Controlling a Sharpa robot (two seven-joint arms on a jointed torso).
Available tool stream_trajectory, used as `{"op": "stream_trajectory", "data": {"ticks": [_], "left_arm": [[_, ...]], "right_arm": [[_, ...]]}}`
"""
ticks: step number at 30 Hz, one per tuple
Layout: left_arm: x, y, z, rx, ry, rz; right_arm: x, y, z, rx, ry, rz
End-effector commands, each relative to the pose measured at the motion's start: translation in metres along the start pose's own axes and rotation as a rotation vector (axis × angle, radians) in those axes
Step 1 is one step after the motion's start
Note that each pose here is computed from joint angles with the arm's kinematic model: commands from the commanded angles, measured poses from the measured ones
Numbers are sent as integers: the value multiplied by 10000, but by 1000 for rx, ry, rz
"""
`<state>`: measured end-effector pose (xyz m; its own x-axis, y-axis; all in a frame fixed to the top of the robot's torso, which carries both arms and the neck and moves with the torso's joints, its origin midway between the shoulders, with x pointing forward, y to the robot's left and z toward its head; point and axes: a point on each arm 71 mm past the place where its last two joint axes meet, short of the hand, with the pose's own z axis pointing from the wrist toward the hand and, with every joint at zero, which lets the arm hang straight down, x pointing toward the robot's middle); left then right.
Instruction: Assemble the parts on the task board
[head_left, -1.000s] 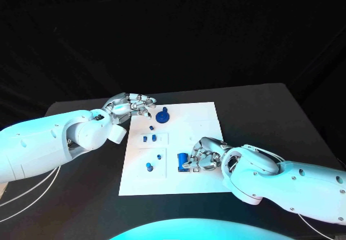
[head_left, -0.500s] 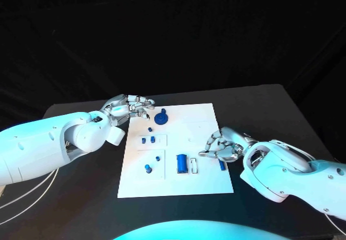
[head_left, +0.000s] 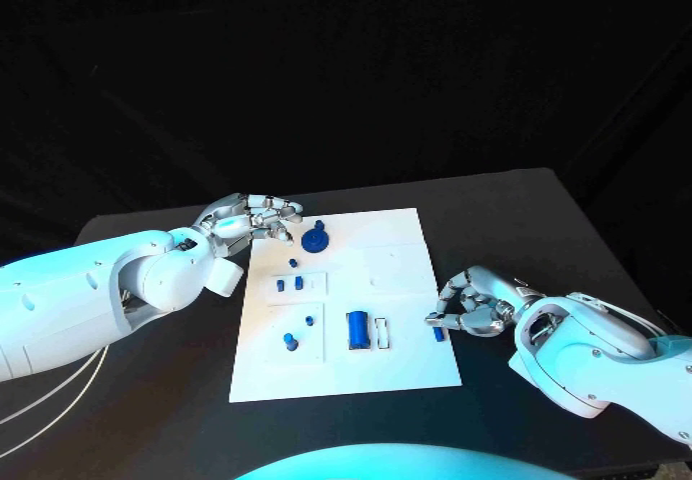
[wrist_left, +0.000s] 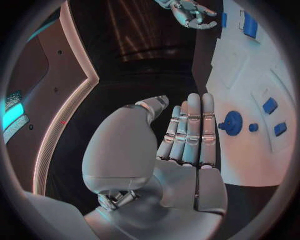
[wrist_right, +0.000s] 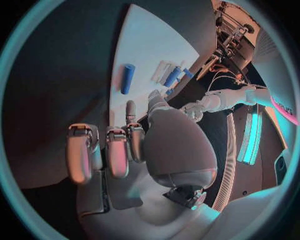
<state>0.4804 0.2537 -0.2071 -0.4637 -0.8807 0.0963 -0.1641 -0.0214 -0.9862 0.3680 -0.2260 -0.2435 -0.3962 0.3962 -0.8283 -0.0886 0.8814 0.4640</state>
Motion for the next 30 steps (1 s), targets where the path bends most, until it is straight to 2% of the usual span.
{"op": "stream_trajectory", "data": {"ticks": [1, 14, 30], "left_arm": [[16, -8, 1, 10, 9, -4], [6, -8, -7, 10, 7, -3], [-1, -8, -12, 8, 8, -3]], "right_arm": [[56, 12, 7, -11, 0, -85], [123, -36, 40, 44, -5, -163], [254, 70, 67, 19, 14, -166]]}}
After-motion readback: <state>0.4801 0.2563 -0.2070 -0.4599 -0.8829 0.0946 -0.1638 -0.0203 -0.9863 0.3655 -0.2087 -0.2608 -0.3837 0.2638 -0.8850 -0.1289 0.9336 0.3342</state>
